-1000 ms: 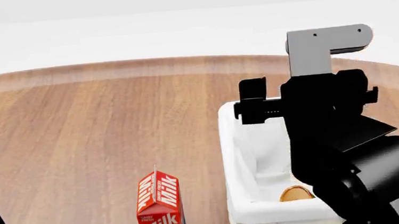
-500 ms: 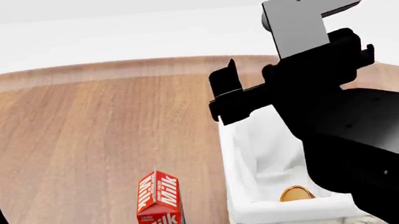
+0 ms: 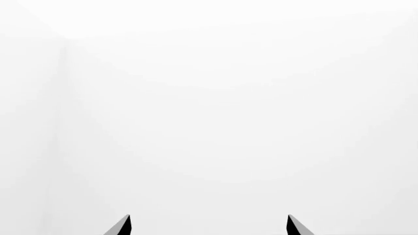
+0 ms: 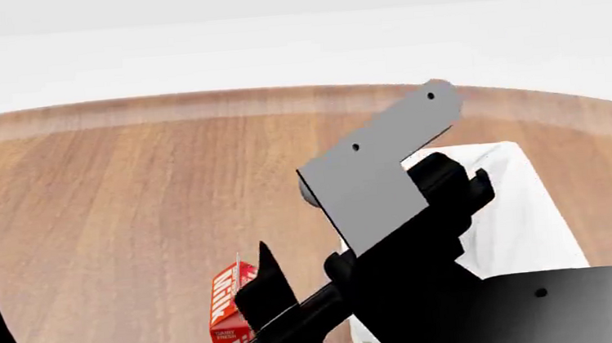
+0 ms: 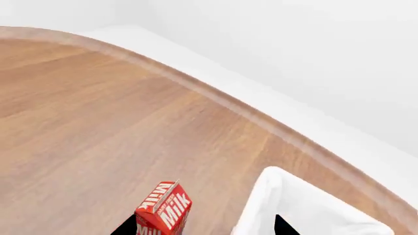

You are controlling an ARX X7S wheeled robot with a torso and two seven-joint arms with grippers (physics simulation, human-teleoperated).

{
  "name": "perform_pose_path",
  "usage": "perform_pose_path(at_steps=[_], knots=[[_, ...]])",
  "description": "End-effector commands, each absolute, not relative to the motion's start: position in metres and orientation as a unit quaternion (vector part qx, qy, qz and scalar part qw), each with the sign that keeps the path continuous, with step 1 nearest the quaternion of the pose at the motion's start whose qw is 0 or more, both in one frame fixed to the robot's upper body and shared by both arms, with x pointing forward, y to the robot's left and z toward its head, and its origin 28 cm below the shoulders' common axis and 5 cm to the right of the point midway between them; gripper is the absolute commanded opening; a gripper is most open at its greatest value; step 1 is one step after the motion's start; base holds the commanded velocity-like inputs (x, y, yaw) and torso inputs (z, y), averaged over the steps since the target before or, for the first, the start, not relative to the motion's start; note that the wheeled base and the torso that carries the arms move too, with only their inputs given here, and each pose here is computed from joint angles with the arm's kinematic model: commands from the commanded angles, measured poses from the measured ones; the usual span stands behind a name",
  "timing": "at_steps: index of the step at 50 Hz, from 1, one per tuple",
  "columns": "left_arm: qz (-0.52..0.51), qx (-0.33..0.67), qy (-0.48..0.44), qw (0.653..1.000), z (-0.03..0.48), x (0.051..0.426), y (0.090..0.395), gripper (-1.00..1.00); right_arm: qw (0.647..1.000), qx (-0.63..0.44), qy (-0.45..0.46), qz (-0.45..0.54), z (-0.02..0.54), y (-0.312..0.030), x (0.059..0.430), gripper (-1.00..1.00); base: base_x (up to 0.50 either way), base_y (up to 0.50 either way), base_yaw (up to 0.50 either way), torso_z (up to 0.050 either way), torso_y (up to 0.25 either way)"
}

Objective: Pick up the alphabet soup and the tomato sauce, and put them in the basket.

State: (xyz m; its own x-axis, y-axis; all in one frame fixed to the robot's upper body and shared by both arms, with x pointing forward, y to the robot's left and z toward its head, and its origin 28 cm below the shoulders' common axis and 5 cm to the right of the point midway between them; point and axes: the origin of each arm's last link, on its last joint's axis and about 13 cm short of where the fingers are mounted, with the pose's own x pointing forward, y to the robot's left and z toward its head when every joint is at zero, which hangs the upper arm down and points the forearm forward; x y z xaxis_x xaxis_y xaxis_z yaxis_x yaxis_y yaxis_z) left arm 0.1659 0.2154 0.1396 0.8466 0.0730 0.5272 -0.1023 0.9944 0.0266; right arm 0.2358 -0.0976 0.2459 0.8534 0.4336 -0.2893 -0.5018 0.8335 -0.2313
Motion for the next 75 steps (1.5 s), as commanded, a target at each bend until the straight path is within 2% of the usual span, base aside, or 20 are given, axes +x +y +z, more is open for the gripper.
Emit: perform_pose_path(at_steps=[1, 33, 47, 75], knots=[[0.045, 0.027, -0.272, 0.961, 0.140, 0.166, 0.215, 1.00, 0.929, -0.182, 0.134, 0.292, 0.237, -0.095, 0.203, 1.00, 0.00, 0.00, 0.00, 0.000, 0.000], [0.043, 0.029, -0.272, 0.961, 0.140, 0.166, 0.213, 1.00, 0.891, -0.222, 0.194, 0.347, 0.196, -0.098, 0.140, 1.00, 0.00, 0.00, 0.00, 0.000, 0.000], [0.043, 0.030, -0.273, 0.961, 0.140, 0.165, 0.214, 1.00, 0.866, -0.231, 0.224, 0.383, 0.193, -0.094, 0.118, 1.00, 0.00, 0.00, 0.00, 0.000, 0.000], [0.046, 0.028, -0.277, 0.959, 0.143, 0.163, 0.215, 1.00, 0.813, -0.240, 0.292, 0.443, 0.153, -0.091, 0.068, 1.00, 0.00, 0.00, 0.00, 0.000, 0.000]])
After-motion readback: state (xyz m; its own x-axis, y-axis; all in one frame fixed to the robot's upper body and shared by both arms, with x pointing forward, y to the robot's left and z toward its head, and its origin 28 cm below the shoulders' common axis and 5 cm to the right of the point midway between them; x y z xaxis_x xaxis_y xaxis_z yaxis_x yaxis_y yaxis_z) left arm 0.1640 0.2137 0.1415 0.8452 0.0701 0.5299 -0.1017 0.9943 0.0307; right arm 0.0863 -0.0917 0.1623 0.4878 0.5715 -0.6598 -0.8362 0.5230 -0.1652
